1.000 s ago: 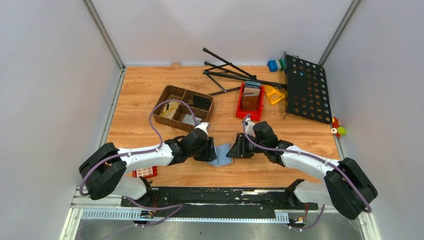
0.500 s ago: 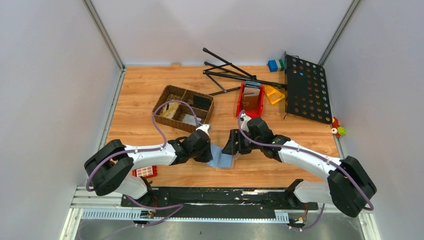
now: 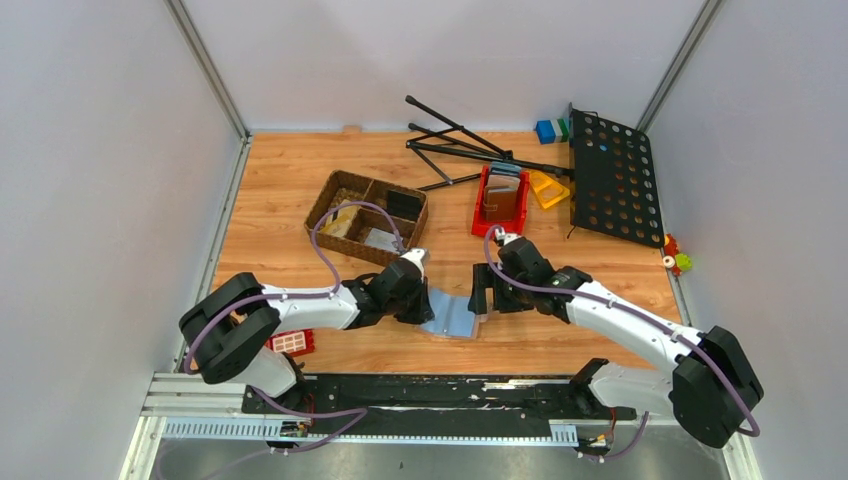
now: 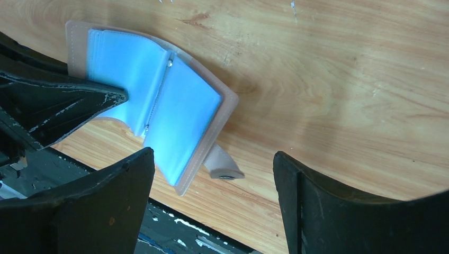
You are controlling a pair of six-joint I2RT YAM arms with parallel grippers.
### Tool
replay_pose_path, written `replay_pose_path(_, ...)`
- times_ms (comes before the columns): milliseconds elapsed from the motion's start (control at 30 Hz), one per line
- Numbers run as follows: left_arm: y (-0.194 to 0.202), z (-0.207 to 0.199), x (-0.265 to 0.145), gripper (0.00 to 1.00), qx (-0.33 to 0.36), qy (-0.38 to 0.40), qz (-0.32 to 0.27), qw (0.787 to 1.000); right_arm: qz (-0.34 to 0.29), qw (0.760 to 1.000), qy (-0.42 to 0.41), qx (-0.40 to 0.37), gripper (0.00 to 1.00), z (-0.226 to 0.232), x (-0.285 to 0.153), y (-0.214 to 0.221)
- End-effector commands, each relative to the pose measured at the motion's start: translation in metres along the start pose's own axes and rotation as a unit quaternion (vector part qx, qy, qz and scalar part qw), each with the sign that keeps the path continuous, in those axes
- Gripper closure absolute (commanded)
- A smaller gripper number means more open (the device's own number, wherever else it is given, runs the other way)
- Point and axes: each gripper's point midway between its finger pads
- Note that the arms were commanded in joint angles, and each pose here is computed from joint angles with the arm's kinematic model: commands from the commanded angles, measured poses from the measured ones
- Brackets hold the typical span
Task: Take the credit cards out of the card holder
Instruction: Close the card holder at the center of the board.
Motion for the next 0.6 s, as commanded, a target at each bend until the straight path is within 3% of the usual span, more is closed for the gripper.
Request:
replay_pose_path(0, 0.009, 0.002, 0.008, 0.85, 0.004, 0.004, 0.018, 1.0, -0.017, 0.999, -0.045, 0.009, 0.19, 0.016, 0.001, -0.004)
replay_pose_path(200, 0.019, -0.012, 0.02, 0.85, -0.024, 0.045, 0.04, 0.998, -0.05, 0.983, -0.166, 0.064, 0.24, 0.054, 0.007, -0.003)
replay_pose_path(400, 0.024, -0.028, 0.031, 0.84, -0.048, 0.081, 0.058, 0.994, -0.088, 0.973, -0.209, 0.051, 0.28, 0.07, -0.006, -0.02)
replay_pose_path(467, 0.026, -0.032, 0.034, 0.81, -0.054, 0.089, 0.064, 0.993, -0.098, 0.97, -0.219, 0.041, 0.3, 0.074, -0.01, -0.023)
replay_pose_path(567, 0.028, -0.04, 0.038, 0.68, -0.064, 0.109, 0.071, 0.989, -0.097, 0.969, -0.224, 0.031, 0.31, 0.076, -0.011, -0.025)
Point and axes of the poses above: each gripper's point midway between its finger pads, its own x axis out along the fingers, its own z axis along the line the jaws close on, y = z × x, and after that the axes turned 14 degrees about -x, right-handed
